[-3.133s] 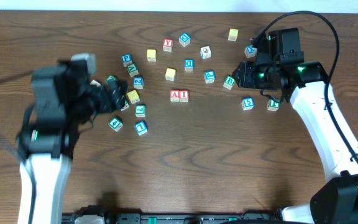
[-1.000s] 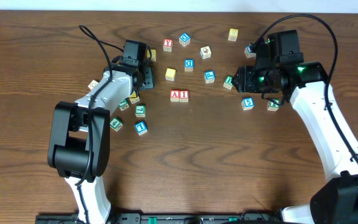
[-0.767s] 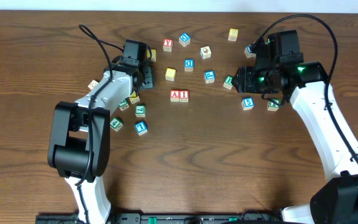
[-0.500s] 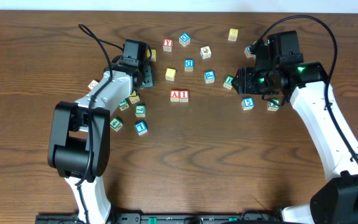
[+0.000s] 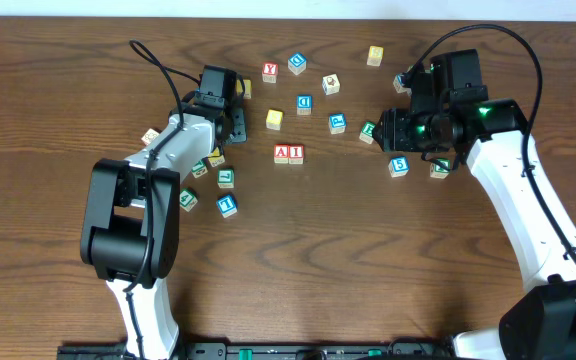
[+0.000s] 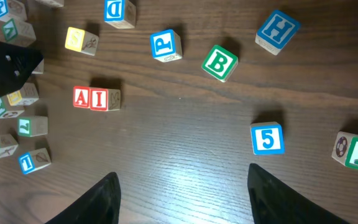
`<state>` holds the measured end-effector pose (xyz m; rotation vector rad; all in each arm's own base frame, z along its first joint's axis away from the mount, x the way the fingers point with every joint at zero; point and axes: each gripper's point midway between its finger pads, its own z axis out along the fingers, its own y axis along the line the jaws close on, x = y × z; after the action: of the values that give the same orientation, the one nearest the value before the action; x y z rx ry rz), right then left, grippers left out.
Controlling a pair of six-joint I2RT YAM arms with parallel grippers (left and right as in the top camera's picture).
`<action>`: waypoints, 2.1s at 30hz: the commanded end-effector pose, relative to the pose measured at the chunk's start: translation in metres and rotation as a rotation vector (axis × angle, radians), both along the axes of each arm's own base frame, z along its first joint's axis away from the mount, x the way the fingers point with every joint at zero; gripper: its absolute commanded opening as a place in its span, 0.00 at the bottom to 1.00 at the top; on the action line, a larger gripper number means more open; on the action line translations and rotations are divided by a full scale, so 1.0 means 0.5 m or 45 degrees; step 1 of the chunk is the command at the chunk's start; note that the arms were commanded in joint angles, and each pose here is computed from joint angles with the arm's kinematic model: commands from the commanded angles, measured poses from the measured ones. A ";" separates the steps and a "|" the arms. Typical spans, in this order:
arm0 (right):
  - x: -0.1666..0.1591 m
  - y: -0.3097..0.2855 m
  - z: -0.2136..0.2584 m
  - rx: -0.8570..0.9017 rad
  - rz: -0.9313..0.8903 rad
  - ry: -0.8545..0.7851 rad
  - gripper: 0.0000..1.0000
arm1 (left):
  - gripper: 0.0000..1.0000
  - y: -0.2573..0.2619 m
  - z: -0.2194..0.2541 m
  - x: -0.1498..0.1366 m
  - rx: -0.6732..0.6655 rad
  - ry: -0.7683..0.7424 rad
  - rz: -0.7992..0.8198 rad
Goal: Spell out AI2
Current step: 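Lower the open left gripper around the blue '2' block and close, then lift the '2' block with the left gripper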
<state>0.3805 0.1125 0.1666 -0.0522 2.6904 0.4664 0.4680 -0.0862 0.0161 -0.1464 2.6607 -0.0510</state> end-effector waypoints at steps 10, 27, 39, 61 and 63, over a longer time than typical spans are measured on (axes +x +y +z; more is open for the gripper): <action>0.001 -0.008 0.018 -0.020 0.002 -0.037 0.63 | 0.44 0.001 0.024 0.009 0.014 -0.033 -0.001; -0.001 -0.010 0.016 -0.025 0.000 -0.029 0.66 | 0.37 0.024 0.057 -0.001 0.080 -0.047 0.035; -0.007 -0.011 0.012 -0.029 0.000 -0.011 0.66 | 0.39 0.026 0.012 -0.009 0.085 0.017 0.051; -0.008 -0.012 0.011 -0.034 -0.001 -0.008 0.67 | 0.37 0.026 -0.019 -0.012 0.080 0.050 0.074; -0.008 -0.013 0.012 -0.034 -0.002 -0.008 0.67 | 0.34 0.026 -0.019 -0.013 0.081 0.051 0.074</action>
<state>0.3753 0.1092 0.1631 -0.0432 2.7183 0.4448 0.4580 -0.0746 0.0071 -0.1980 2.7013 0.0320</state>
